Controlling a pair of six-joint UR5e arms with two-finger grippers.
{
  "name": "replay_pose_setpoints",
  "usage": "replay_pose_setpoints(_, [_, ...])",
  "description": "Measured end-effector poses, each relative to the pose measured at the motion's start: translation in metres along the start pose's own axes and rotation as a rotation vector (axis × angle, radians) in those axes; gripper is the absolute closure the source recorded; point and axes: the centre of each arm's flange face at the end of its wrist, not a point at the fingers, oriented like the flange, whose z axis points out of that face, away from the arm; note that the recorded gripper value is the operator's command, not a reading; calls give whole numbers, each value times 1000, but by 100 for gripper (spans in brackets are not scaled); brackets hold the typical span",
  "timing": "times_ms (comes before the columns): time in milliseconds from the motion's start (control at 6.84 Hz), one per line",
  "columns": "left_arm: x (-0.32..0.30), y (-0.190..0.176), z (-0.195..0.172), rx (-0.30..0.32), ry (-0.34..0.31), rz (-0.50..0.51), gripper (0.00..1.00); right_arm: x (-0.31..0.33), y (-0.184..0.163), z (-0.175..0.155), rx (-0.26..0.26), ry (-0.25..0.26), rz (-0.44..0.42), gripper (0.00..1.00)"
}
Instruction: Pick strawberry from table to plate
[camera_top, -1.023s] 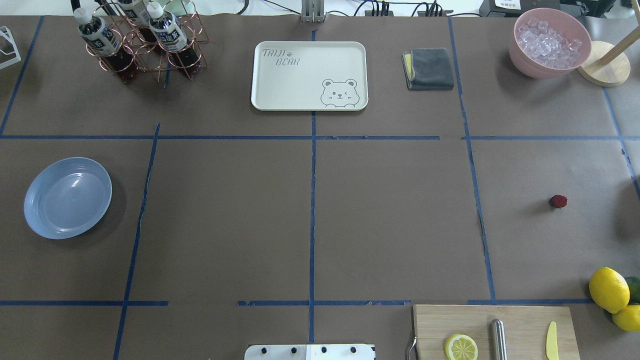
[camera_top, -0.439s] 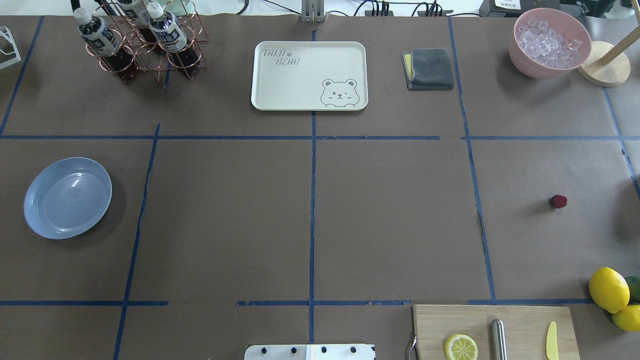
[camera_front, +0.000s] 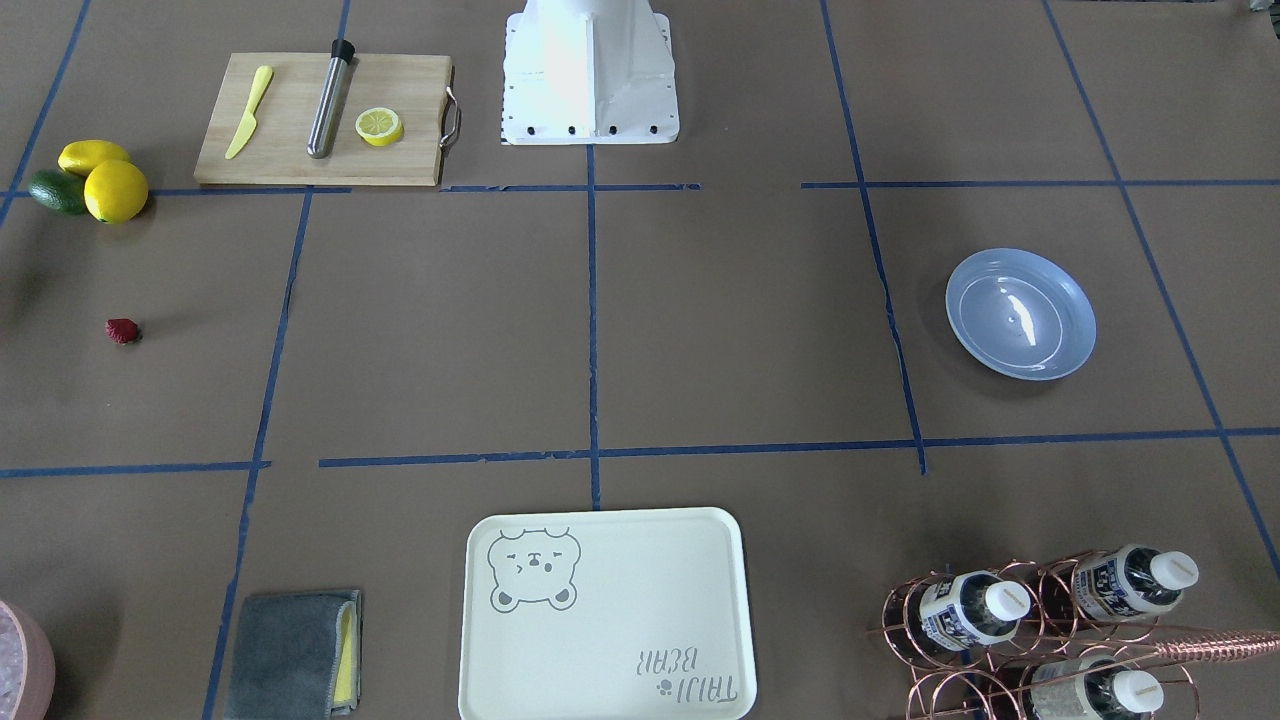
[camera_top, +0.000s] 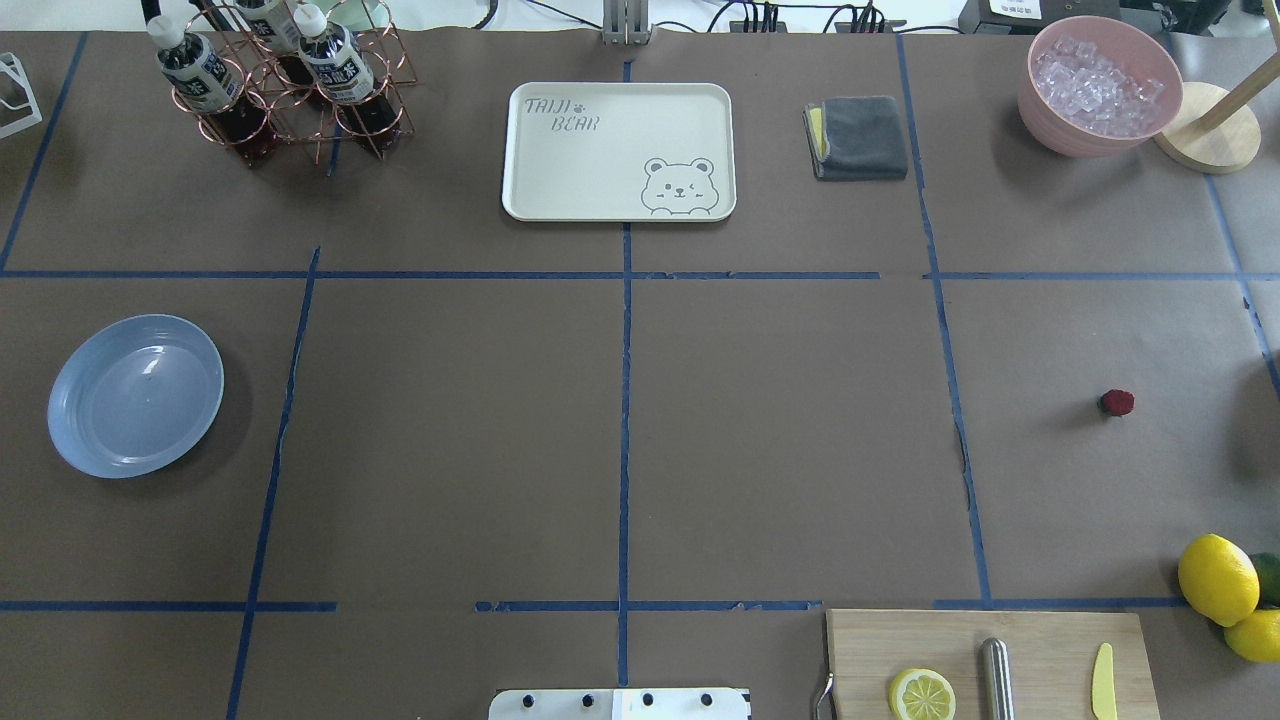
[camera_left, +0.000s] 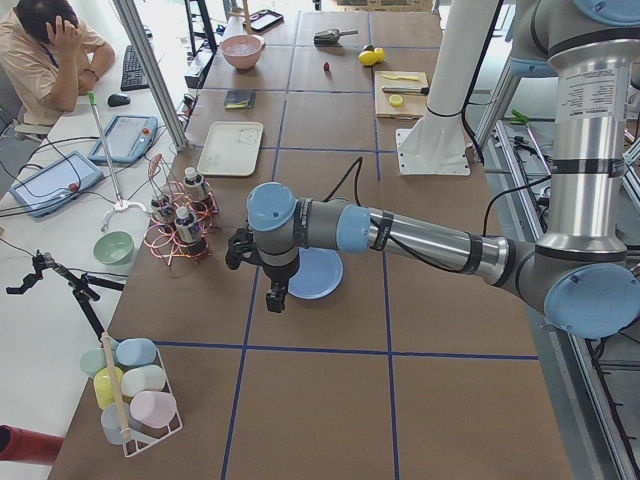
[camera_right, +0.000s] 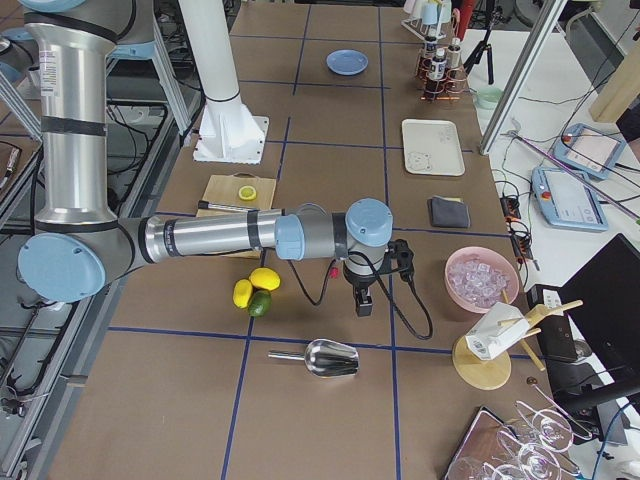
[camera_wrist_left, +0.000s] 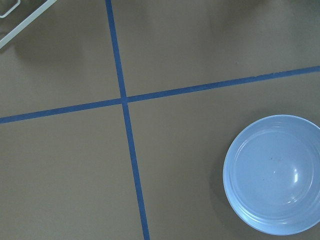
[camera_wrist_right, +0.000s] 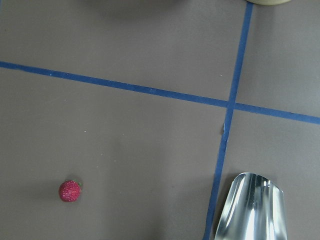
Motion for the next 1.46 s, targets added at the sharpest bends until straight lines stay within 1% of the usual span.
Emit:
replay_pose_setpoints(146, [1, -1, 1, 2, 4, 7, 0, -8, 3, 10, 11, -6, -7, 0])
replay_pose_setpoints(292, [2, -3, 3, 8, 11, 21, 0, -16, 4, 15, 12, -22, 14, 0])
replay_pose_setpoints(439, [14, -9, 11, 22, 23, 70, 0, -22, 4, 18, 10, -42, 25, 0])
replay_pose_setpoints(585, [37, -16, 29, 19, 40, 124, 0, -29, 3, 20, 6, -53, 30, 0])
replay_pose_setpoints(731, [57, -21, 53, -5, 54, 139, 0, -40, 2, 22, 0, -60, 40, 0])
replay_pose_setpoints(877, [63, -23, 85, -28, 69, 148, 1, -52, 0, 23, -3, -65, 53, 0])
replay_pose_setpoints(1170, [59, -24, 154, -48, 96, 126, 3, -64, -2, 25, 3, -72, 62, 0])
replay_pose_setpoints(1316, [56, -23, 182, -54, 105, 117, 5, -66, -2, 26, 3, -74, 62, 0])
replay_pose_setpoints(1462, [54, -23, 201, -63, 109, 117, 6, -67, -2, 26, 3, -74, 61, 0])
